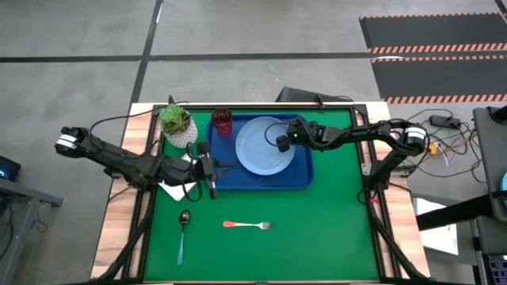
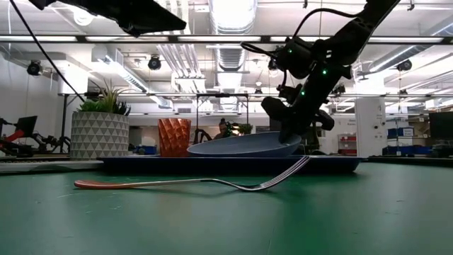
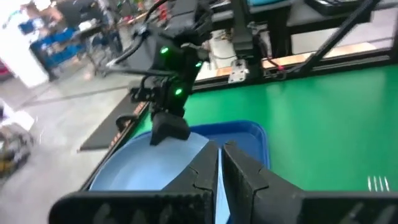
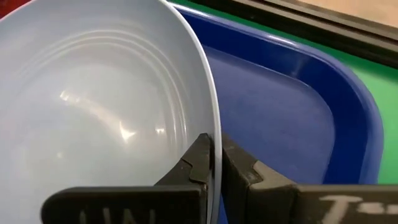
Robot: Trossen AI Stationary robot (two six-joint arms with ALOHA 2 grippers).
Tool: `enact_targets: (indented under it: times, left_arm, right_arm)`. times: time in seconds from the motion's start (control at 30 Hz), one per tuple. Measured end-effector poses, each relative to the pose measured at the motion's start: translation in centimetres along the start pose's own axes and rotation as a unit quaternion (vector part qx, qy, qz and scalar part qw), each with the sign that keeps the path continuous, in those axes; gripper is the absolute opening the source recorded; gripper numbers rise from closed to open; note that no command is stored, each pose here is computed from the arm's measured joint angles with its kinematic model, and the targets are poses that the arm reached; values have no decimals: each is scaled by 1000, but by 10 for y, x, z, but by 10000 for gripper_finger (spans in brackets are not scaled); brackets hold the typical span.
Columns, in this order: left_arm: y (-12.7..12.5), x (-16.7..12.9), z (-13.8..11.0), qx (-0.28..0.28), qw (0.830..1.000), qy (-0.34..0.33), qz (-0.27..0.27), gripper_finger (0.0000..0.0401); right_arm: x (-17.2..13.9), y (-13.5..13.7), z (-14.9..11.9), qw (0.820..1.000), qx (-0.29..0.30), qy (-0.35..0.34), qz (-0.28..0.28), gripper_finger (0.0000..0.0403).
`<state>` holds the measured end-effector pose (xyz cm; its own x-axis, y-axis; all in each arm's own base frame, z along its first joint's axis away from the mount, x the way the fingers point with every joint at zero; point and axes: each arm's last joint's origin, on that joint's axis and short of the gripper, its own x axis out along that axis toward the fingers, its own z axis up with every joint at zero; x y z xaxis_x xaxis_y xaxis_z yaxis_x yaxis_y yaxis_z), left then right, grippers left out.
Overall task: Pick and place plate/cup/fork/spoon on tray
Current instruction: Put the light blue plate on the blue tray to the bottom right of the red cup, then put the orange fork on the blue tray to the left of blue plate
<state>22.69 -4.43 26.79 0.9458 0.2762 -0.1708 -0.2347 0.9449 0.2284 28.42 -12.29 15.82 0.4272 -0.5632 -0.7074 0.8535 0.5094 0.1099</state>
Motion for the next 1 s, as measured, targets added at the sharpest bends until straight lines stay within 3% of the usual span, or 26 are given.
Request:
enact_targets:
  times: [0.43, 0.73, 1.0]
  left_arm:
    - [0, -5, 0, -57, 998, 8, -6, 3]
    - [-6, -9, -4, -56, 998, 27, -21, 3]
    - [-6, -14, -30, -44, 988, 150, -18, 3]
  right_arm:
    - [6, 0, -4, 1000, -23, 3, -13, 19]
    - [11, -1, -9, 1000, -15, 14, -22, 119]
    - [-14, 2, 13, 999, -49, -15, 9, 176]
